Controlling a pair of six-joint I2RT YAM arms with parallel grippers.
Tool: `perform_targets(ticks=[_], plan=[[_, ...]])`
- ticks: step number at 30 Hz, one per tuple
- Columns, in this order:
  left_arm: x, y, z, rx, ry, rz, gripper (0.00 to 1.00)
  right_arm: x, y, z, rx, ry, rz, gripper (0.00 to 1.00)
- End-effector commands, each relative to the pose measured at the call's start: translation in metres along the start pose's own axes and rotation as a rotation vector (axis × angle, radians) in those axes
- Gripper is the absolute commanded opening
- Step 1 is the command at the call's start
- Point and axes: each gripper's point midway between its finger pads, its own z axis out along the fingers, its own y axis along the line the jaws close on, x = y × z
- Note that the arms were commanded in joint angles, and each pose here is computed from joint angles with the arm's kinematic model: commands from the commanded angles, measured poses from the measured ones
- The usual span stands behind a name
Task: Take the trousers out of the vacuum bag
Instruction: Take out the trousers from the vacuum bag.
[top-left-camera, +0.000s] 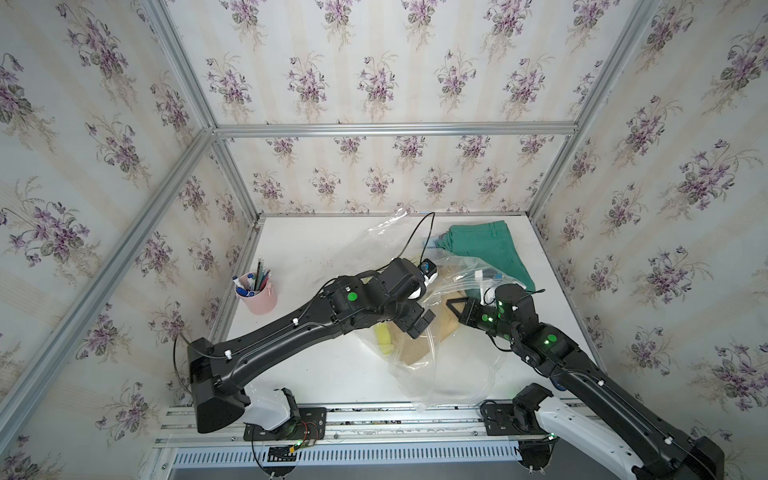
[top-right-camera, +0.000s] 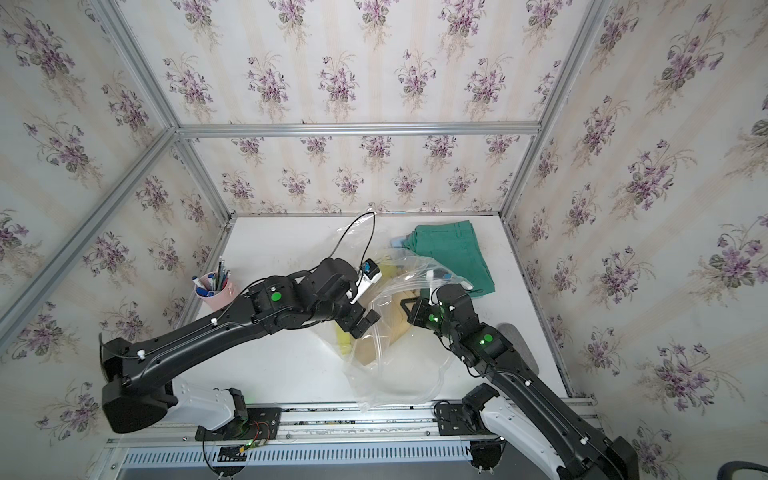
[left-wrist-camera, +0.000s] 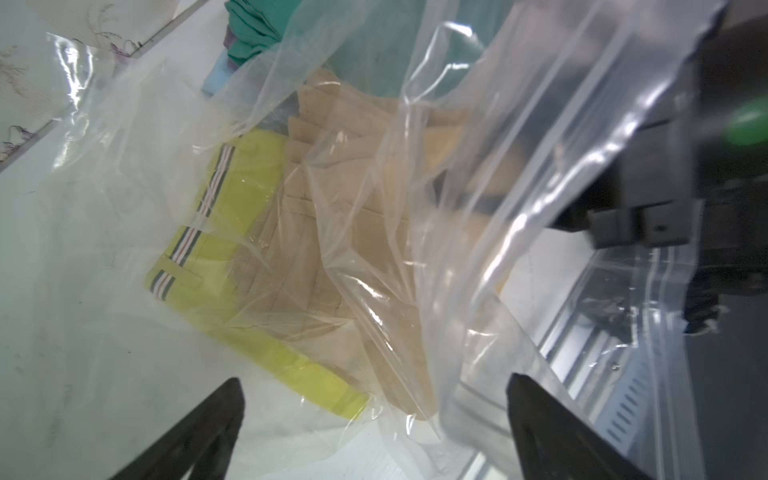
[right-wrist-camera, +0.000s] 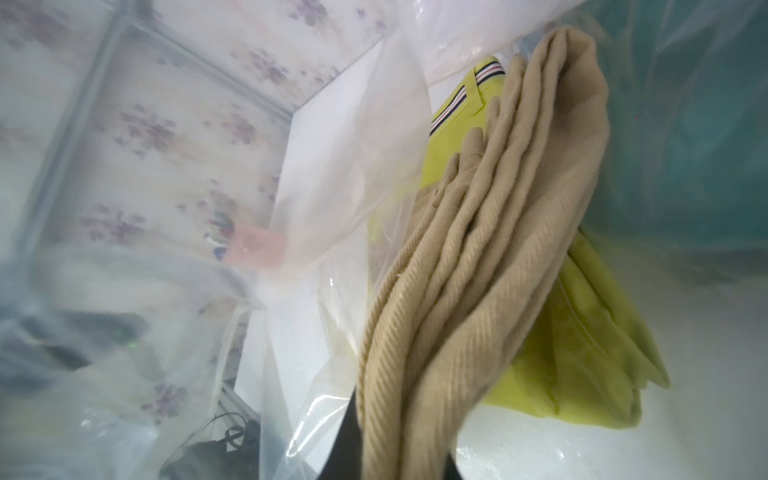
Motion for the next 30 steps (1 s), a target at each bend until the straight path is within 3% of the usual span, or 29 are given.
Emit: perform_targets(ticks=[1, 10, 20, 30], plan=[[-0.006, -0.001, -0.016, 0.024, -0.059, -0.038, 1.0, -0.008, 0.007, 0.003, -0.048, -0.053, -0.016, 0.0], [0.027, 0.077, 0.002, -0.146, -0.04, -0.386, 1.0, 0.002, -0.002, 0.014, -0.05, -0.028, -0.01, 0.0], [0.049, 0.164, 0.1, -0.205, 0.098, -0.673, 0.96, 0.014, -0.002, 0.028, -0.111, 0.006, -0.034, 0.0], [0.056, 0.204, 0.187, -0.259, 0.199, -0.742, 0.8, 0.019, -0.006, 0.036, -0.115, 0.02, -0.049, 0.0]])
